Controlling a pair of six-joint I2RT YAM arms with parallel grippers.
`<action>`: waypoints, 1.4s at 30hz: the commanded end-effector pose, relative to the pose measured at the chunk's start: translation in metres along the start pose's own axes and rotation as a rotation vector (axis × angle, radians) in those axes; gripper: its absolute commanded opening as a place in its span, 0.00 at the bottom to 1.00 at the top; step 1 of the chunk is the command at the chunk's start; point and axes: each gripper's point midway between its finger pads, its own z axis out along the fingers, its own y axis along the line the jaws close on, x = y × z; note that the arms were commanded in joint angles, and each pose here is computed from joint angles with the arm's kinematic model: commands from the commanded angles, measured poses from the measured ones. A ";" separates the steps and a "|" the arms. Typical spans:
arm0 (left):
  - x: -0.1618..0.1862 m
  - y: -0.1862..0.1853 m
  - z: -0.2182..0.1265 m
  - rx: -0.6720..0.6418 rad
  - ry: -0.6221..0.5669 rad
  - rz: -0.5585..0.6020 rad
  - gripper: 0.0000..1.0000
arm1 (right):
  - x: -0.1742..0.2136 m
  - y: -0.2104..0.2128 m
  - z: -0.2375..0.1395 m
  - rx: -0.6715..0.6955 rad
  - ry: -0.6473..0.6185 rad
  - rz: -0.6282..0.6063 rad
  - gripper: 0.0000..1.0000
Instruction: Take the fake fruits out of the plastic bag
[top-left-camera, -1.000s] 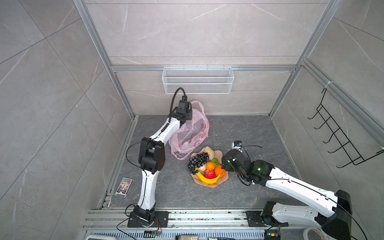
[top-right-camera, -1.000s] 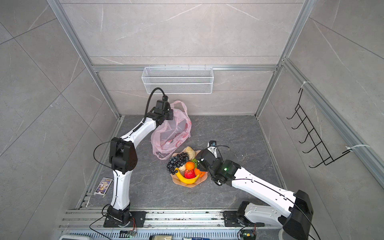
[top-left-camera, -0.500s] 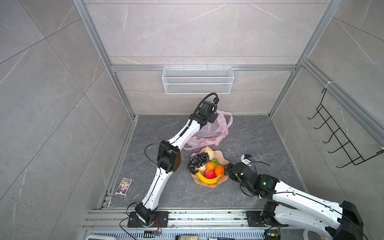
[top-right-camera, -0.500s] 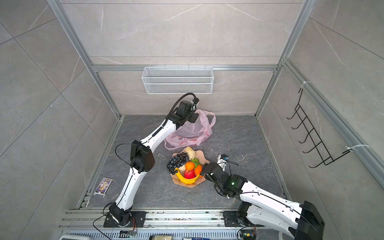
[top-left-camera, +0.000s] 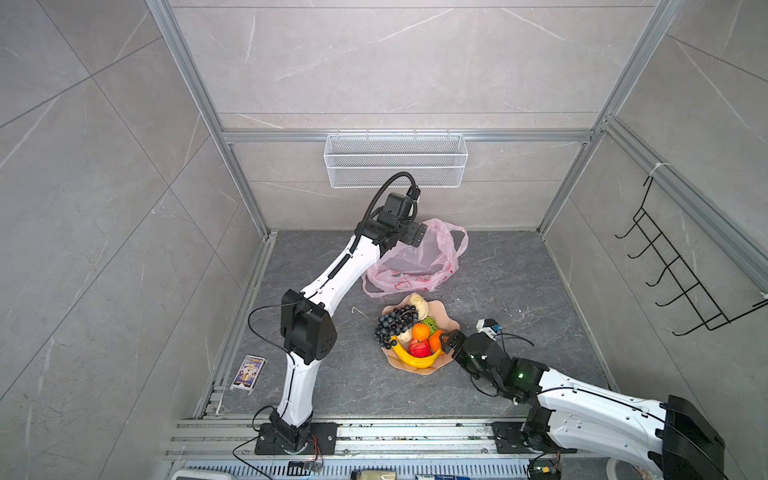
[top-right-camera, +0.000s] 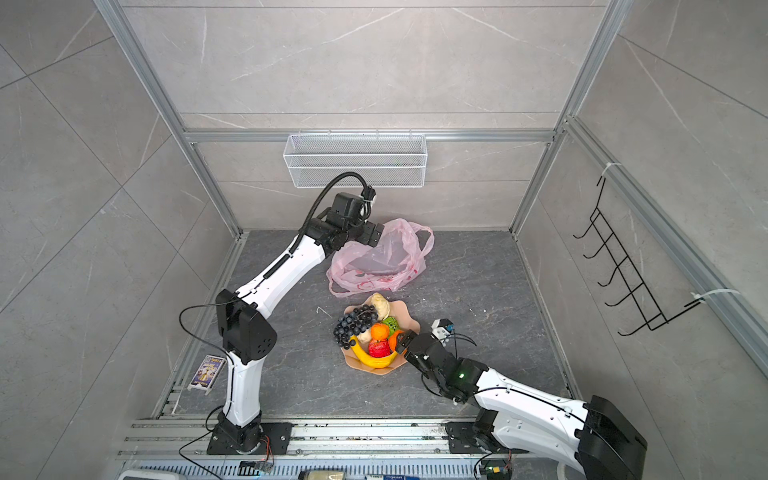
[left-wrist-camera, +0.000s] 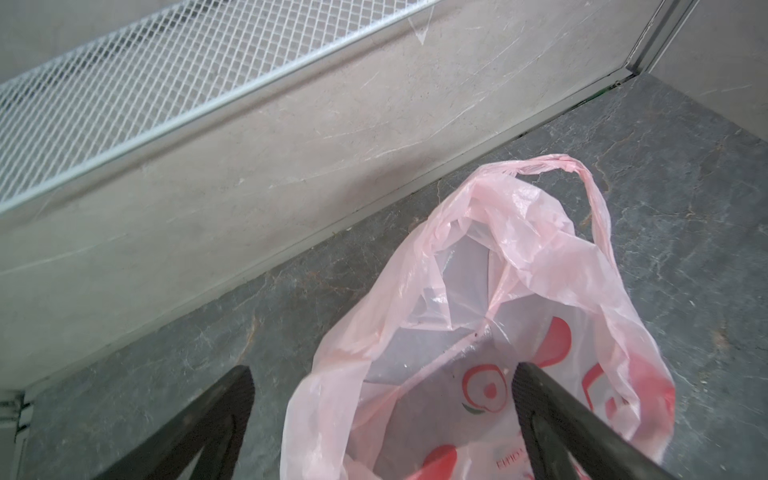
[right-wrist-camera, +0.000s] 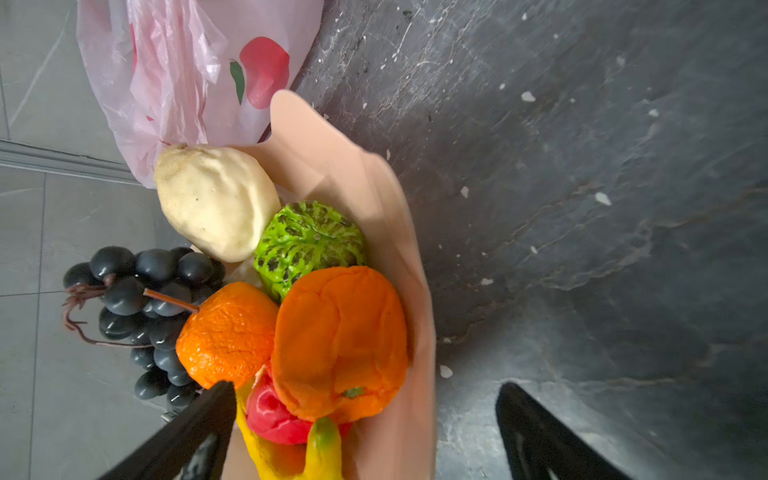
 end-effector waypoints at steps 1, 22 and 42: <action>0.007 0.018 -0.031 -0.005 -0.014 -0.151 1.00 | 0.006 0.013 0.005 -0.077 0.022 0.055 1.00; 0.176 0.118 -0.110 -0.379 -0.037 -0.557 0.99 | 0.016 0.052 0.034 -0.197 0.049 0.059 0.98; 0.229 0.138 -0.124 -0.509 0.027 -0.556 0.98 | 0.019 0.073 0.057 -0.223 0.065 0.022 0.98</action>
